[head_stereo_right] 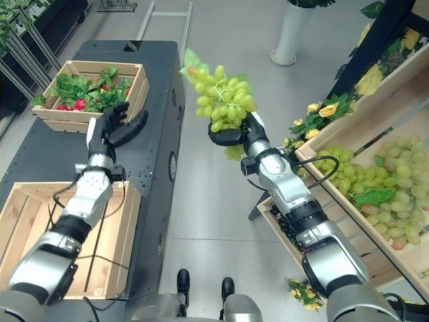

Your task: Pick up the fruits from the basket on one side to the basket on the other side

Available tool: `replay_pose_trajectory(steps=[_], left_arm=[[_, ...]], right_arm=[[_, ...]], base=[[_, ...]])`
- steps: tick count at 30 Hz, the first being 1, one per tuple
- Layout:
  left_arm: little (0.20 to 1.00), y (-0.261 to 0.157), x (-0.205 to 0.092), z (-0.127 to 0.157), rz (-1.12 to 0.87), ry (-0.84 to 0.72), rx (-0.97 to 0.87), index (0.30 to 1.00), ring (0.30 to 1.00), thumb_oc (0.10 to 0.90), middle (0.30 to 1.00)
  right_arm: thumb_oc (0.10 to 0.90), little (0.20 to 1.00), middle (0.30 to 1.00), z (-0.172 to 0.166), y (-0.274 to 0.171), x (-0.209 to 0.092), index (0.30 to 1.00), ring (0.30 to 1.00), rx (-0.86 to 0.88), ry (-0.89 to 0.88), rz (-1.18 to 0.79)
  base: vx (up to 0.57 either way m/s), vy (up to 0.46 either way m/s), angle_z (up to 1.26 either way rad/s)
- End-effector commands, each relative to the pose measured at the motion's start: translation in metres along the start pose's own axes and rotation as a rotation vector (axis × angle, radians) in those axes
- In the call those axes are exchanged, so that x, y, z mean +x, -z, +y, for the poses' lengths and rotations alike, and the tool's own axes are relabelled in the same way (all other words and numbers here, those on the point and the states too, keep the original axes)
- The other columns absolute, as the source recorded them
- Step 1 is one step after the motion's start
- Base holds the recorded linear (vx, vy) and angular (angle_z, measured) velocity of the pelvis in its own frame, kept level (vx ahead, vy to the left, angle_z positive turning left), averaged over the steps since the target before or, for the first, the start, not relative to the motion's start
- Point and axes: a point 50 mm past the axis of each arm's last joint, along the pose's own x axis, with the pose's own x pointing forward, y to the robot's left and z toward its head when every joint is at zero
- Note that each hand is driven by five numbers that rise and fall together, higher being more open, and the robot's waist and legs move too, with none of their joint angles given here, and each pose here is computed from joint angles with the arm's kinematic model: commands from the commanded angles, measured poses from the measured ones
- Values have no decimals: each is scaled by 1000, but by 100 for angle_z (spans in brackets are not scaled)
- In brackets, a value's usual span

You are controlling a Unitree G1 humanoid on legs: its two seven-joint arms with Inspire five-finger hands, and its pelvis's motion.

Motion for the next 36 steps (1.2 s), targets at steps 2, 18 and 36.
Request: replay_pose_trajectory(steps=[2,18,36], left_arm=[[900,27,-15,-7,51,-3,-17,900,900,800,900],[900,90,-63,-11,229,-2,70,900,900,800,900],[900,135,-110,1,419,103,197,900,900,800,900]], right_arm=[[400,300,300,6,-20,-7,300,300,-14,-126,-128],[400,300,300,-1,-17,-67,300,300,76,-280,-163],[400,300,300,-92,-41,-123,300,300,-92,78,-215]], base=[[-7,46,-16],[-3,35,-22],[-8,19,-17]])
